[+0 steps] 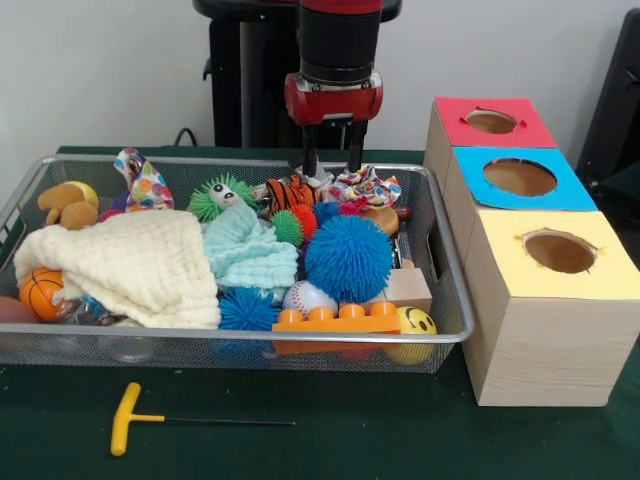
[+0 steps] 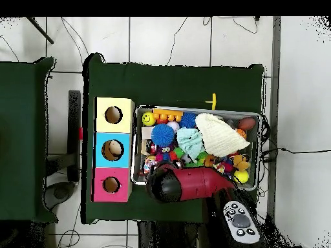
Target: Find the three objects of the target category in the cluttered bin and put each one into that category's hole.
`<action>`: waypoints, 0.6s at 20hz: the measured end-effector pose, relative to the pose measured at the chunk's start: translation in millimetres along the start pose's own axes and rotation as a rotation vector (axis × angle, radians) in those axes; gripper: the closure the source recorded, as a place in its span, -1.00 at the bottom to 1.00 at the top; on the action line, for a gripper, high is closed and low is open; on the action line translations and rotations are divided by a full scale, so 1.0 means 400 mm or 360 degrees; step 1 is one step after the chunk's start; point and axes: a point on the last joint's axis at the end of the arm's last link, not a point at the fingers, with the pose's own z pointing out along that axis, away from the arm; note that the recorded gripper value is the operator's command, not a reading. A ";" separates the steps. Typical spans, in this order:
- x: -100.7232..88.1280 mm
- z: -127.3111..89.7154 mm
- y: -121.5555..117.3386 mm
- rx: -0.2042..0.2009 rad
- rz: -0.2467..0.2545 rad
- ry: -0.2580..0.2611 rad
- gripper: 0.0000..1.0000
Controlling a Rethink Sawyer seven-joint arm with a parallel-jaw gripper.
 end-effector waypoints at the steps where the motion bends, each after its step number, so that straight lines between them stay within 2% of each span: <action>1: 0.003 0.002 0.002 0.0002 -0.0001 0.0001 -1.00; 12: 0.056 0.024 0.021 0.0023 -0.0006 0.0014 -1.00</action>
